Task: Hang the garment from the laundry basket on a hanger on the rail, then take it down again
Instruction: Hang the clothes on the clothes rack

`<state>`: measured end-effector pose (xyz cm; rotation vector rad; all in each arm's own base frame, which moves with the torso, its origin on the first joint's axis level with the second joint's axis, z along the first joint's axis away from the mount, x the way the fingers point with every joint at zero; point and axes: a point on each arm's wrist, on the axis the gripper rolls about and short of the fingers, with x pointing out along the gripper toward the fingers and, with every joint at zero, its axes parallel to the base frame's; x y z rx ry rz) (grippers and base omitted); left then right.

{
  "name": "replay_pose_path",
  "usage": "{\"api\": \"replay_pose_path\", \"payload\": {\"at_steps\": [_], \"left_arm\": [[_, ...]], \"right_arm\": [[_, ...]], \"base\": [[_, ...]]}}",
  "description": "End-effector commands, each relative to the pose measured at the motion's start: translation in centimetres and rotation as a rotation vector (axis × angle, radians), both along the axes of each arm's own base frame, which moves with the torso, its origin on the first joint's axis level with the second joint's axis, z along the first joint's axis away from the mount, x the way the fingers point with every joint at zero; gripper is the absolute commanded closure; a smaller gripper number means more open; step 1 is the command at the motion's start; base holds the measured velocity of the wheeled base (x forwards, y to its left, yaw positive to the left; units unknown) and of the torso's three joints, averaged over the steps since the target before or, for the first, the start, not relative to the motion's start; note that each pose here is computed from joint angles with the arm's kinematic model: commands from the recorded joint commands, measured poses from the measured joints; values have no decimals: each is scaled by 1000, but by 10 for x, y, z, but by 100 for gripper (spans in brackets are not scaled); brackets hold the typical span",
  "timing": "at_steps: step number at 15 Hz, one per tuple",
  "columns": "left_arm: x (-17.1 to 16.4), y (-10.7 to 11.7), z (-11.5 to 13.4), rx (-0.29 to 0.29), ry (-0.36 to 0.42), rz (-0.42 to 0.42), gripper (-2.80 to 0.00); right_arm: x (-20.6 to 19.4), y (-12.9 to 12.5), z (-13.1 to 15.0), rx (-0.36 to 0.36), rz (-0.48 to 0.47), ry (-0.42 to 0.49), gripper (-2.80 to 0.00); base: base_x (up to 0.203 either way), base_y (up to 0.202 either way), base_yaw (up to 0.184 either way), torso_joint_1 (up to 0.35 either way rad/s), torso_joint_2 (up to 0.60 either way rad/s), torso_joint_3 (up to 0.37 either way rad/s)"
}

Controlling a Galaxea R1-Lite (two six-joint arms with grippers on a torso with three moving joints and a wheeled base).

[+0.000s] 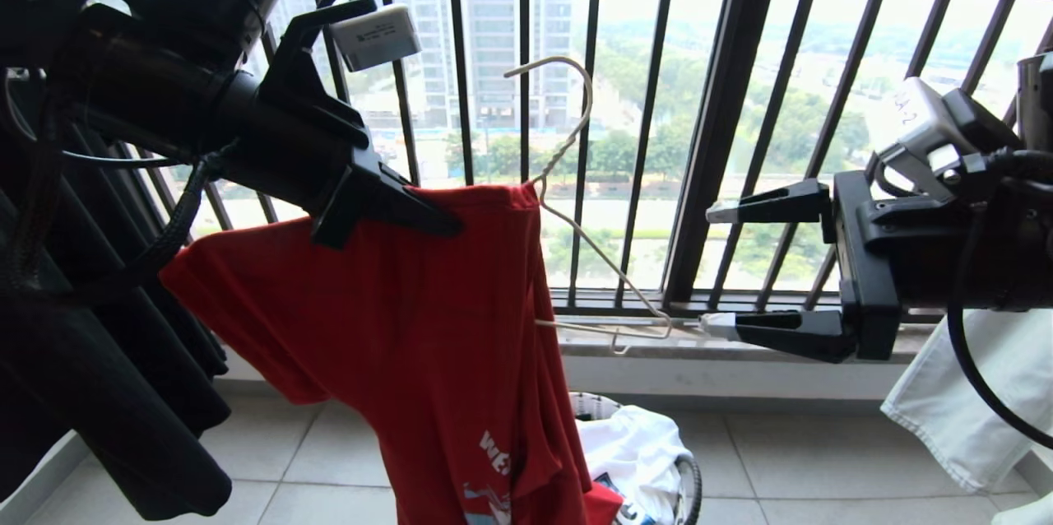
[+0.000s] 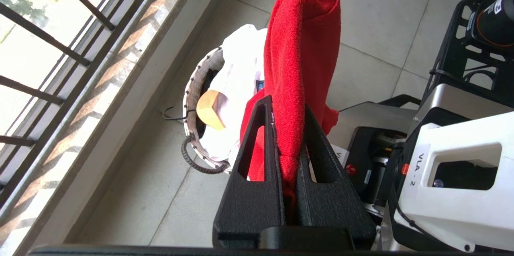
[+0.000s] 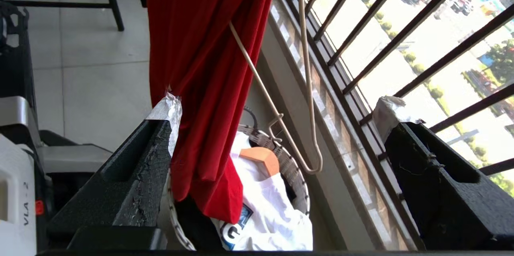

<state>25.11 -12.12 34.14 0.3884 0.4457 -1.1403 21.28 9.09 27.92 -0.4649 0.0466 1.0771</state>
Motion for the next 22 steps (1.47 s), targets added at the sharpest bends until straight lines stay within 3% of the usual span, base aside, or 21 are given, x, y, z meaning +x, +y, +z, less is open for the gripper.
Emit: {"api": "replay_pose_path", "payload": {"at_steps": [1,2,4,6,9,12,15,20,22], "left_arm": [[0,6,7,-43,-5,45,0],[0,6,11,-72,-3,67,0],[4,5,14,-118,-11,92,0],[8,3,14,-156,20,120,0],[20,-2,5,-219,23,149,0],[15,-3,1,-291,64,182,0],[1,3,-3,-317,85,199,0],[-13,8,-6,-376,213,262,0],[-18,10,-2,-395,191,257,0]], "right_arm": [[-15,-14,6,66,-60,56,-280],[-17,-16,2,68,-70,76,0],[-17,-17,-3,81,-87,132,0],[-22,-19,-1,140,-122,210,0],[-27,-22,-23,148,-157,296,0],[5,-16,-47,172,-194,386,0],[43,1,-64,267,-213,507,0],[62,34,-93,283,-192,717,0],[59,45,-98,267,-164,743,0]], "base": [[0,0,0,0,0,0],[0,0,0,0,0,0],[0,0,0,0,0,0],[0,0,0,0,0,0],[0,0,0,0,0,0],[0,0,0,0,0,0],[0,0,0,0,0,0],[0,0,0,0,0,0],[0,0,0,0,0,0]]}}
